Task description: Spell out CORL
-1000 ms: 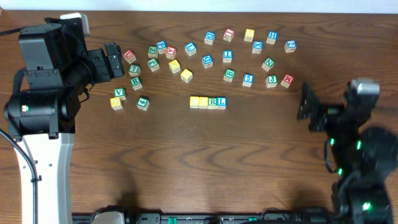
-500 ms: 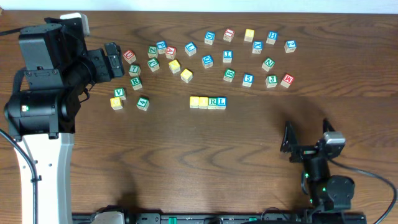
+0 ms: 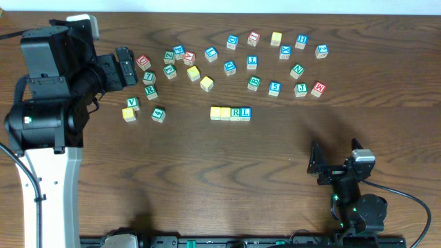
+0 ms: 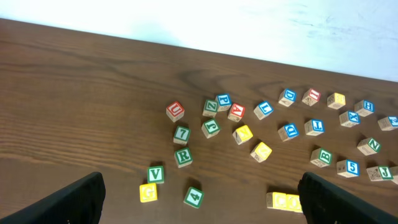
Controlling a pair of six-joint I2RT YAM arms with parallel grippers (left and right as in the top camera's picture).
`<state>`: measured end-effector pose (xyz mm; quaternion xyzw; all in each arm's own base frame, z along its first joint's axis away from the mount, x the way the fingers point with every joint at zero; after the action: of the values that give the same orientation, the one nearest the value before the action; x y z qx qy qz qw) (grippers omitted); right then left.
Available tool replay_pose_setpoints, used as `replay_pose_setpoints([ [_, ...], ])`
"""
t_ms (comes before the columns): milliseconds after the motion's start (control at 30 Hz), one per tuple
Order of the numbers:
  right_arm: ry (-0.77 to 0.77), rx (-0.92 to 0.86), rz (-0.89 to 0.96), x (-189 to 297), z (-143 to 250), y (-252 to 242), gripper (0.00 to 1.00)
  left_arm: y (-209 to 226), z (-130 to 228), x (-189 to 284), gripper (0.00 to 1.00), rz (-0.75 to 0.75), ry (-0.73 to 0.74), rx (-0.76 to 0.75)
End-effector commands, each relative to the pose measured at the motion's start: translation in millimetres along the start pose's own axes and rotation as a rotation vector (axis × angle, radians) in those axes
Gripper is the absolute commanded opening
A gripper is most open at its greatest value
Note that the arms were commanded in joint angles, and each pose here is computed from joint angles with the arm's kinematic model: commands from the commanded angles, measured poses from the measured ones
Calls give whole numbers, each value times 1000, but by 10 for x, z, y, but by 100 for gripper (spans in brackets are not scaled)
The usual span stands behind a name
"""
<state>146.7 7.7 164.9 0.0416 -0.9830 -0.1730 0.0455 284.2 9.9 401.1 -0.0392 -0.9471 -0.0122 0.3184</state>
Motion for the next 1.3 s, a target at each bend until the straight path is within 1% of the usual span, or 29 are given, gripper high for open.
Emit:
replay_pose_setpoints([
  [0,-5,10,4,3,0,-11,99,14,-23,33,98,-13,-11,-2],
  [433,-5,10,4,3,0,-11,99,15,-23,32,98,-13,-11,-2],
  [533,-5,10,4,3,0,-11,99,50,45,36,98,-66,39,-16],
  [667,-5,10,4,3,0,-11,99,42,175,46,98,-63,128,-9],
  [800,-5,10,4,3,0,-11,99,38,197,99,98,-72,117,-11],
  [900,-5,10,4,3,0,-11,99,23,278,159,98,-76,72,-14],
  [1033,-5,10,4,3,0,-11,99,-2,508,219,98,-90,-63,-24],
  [1167,-5,10,4,3,0,-11,99,0,860,227,98,-116,-186,-26],
  [1267,-5,10,4,3,0,-11,99,-5,1189,188,98,-134,-264,-27],
])
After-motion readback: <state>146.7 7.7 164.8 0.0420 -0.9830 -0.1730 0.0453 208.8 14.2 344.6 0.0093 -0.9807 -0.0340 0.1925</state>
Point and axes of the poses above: each gripper's point midway between its finger pads, its own x axis back along the fingers, its own y axis along the line the jaws close on, z = x × y, the point moved 10 cm from there along x, back along the fingers, and after that the axes turned 12 degrees about -x, right-handed, at the moved point
